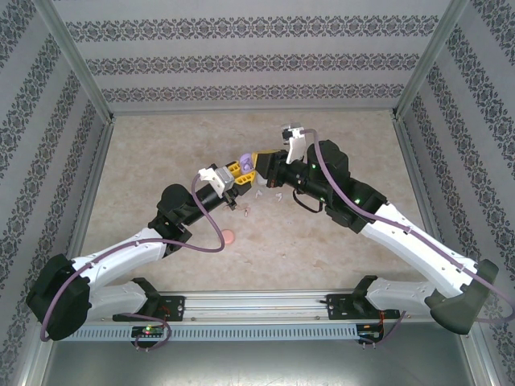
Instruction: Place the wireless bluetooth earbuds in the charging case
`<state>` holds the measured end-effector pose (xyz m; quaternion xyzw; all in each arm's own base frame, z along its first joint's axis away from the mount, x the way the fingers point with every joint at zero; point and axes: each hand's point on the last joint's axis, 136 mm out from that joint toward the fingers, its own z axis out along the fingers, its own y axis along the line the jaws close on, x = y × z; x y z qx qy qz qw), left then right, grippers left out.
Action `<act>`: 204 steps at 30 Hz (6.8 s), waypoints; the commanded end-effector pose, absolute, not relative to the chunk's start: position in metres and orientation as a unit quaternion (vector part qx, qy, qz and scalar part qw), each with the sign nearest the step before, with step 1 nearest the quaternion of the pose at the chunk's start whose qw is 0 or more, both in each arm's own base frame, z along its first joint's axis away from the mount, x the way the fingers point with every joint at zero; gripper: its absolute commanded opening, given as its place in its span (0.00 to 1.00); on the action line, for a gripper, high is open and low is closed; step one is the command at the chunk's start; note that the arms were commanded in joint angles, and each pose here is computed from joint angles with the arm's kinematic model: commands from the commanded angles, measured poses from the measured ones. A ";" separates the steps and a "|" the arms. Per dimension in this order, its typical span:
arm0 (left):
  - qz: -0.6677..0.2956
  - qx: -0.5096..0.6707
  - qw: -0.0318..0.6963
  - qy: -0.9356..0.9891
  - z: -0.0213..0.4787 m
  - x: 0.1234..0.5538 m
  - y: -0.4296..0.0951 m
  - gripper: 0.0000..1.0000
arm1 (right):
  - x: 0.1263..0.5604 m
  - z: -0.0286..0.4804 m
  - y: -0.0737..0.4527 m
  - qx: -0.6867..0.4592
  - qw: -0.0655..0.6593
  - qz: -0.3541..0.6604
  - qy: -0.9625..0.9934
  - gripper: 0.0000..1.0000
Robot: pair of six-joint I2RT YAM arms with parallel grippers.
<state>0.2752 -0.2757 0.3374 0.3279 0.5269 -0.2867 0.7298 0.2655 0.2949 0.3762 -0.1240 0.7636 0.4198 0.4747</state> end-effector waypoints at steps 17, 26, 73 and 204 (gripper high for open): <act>-0.302 0.323 0.751 0.491 0.366 0.270 -0.277 0.00 | 0.258 0.368 0.305 -0.128 0.461 0.437 0.762 0.11; -0.303 0.321 0.752 0.489 0.368 0.269 -0.276 0.00 | 0.262 0.352 0.299 -0.134 0.476 0.397 0.773 0.10; -0.315 0.379 0.698 0.520 0.333 0.271 -0.298 0.00 | 0.315 0.355 0.305 -0.144 0.285 0.405 0.857 0.09; -0.159 -0.080 0.427 0.887 0.134 0.324 -0.143 0.83 | 0.280 0.133 0.186 0.108 0.253 0.185 0.943 0.64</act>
